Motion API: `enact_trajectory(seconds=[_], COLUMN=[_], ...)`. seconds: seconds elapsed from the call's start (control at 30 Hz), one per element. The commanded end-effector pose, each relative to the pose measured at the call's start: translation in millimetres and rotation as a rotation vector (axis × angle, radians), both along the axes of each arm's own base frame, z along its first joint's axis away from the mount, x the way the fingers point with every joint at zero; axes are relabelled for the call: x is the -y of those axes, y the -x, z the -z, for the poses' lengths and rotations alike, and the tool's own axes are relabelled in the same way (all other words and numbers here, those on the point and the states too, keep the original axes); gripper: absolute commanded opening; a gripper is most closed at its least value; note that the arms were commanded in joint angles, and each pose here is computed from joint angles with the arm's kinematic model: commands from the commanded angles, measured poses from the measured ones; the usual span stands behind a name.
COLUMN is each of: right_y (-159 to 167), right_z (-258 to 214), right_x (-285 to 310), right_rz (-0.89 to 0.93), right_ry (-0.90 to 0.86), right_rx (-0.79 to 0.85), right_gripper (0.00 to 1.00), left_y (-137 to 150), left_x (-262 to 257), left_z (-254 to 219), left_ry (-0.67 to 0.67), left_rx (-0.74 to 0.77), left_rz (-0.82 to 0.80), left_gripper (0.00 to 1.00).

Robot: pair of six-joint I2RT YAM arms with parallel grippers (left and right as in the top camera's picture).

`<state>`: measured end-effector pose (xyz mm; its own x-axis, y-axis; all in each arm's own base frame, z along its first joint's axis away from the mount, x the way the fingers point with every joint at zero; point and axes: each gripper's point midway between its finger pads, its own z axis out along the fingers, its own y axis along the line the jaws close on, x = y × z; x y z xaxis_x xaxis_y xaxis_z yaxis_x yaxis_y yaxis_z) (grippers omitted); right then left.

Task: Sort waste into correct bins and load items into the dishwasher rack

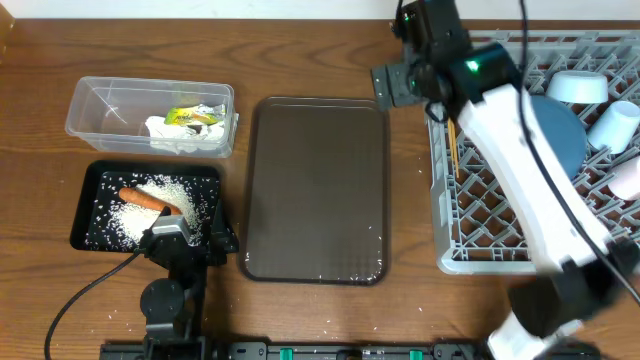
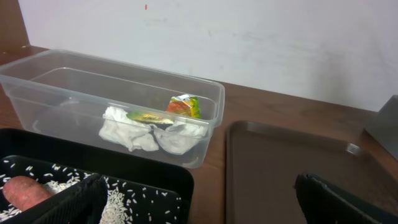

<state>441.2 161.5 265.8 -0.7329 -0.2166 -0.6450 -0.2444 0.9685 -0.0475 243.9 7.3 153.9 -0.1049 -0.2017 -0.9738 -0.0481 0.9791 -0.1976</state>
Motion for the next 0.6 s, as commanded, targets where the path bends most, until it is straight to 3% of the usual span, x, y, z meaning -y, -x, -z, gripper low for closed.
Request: enact_trajectory(seconds=[0.0, 0.3, 0.57], right_y=[14, 79, 128], right_z=[-25, 8, 44], right_x=[36, 90, 106], right_rz=[0.045, 0.063, 0.063], right_ry=[0.066, -0.13, -0.197], right_rx=[0.093, 0.175, 0.439], right_gripper=[0.99, 0.99, 0.99], left_y=[0, 0, 0], left_x=[-2, -2, -2], left_z=[16, 16, 16], left_ry=[0.008, 0.008, 0.008], left_rx=[-0.038, -0.038, -0.038], left_rz=[-0.013, -0.013, -0.013], left_gripper=[0.99, 0.99, 0.99])
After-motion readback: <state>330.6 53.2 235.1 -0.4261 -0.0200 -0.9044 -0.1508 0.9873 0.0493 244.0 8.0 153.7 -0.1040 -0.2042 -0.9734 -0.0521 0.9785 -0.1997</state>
